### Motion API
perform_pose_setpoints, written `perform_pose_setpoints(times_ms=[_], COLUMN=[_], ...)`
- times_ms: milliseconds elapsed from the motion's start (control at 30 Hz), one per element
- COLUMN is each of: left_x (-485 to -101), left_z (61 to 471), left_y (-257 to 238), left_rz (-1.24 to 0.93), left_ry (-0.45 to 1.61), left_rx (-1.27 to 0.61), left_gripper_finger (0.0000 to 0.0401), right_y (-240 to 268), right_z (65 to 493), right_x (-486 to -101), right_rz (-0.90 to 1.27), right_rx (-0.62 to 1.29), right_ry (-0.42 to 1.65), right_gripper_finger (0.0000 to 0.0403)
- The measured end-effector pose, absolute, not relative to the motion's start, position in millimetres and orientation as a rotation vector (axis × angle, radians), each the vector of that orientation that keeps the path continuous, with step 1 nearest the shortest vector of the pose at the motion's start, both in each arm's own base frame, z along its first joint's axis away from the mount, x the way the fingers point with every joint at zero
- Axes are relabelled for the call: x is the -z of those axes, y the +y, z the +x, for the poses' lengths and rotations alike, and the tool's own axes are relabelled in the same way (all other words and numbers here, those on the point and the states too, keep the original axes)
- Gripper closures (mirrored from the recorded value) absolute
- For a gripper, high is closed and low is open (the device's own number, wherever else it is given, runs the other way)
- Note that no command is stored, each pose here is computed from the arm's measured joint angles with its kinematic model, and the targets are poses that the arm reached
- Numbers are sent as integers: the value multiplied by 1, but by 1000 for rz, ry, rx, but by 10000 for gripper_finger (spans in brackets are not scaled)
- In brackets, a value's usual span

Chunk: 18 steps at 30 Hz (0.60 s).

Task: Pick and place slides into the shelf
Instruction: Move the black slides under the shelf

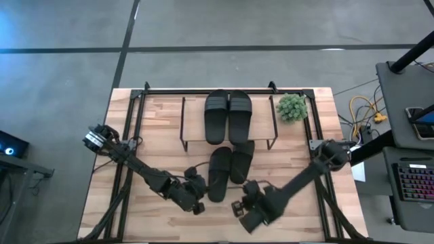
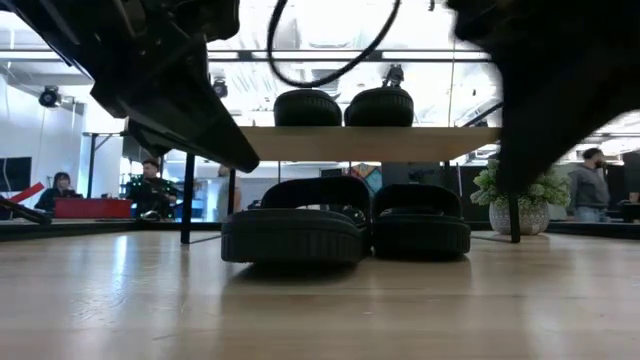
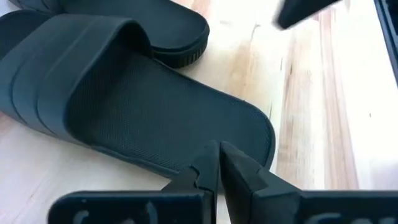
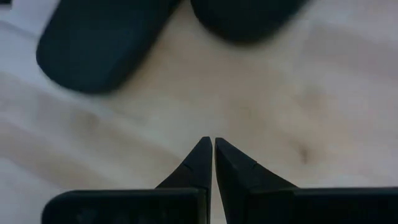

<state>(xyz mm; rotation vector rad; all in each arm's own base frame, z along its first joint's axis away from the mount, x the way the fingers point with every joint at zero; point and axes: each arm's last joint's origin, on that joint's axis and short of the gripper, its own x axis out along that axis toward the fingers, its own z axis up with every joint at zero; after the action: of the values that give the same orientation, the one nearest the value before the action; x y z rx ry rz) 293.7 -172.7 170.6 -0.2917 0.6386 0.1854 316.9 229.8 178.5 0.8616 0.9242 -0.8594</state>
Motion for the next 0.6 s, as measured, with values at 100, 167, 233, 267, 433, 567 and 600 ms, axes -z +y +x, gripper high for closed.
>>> perform_pose_setpoints(times_ms=[100,167,233,267,433,567,600], left_x=[-172,-173,-174,-174,-176,-169,-166], left_z=[295,294,293,292,291,292,292], left_y=[-175,-177,-181,-183,-189,-191,-192], left_rz=[-306,-318,-325,-324,-338,-331,-333], left_ry=[626,614,608,608,585,603,612], left_rx=[-169,-151,-132,-127,-96,-98,-88], left_gripper_finger=[400,400,400,400,400,400,400], right_y=[208,198,192,189,178,173,173], right_z=[325,327,326,326,325,325,325], right_x=[-175,-171,-168,-167,-158,-148,-149], right_rz=[840,832,821,813,776,781,782], right_rx=[842,838,839,845,878,887,884], right_ry=[921,917,921,924,926,914,903], right_gripper_finger=[390,390,390,390,390,390,390])
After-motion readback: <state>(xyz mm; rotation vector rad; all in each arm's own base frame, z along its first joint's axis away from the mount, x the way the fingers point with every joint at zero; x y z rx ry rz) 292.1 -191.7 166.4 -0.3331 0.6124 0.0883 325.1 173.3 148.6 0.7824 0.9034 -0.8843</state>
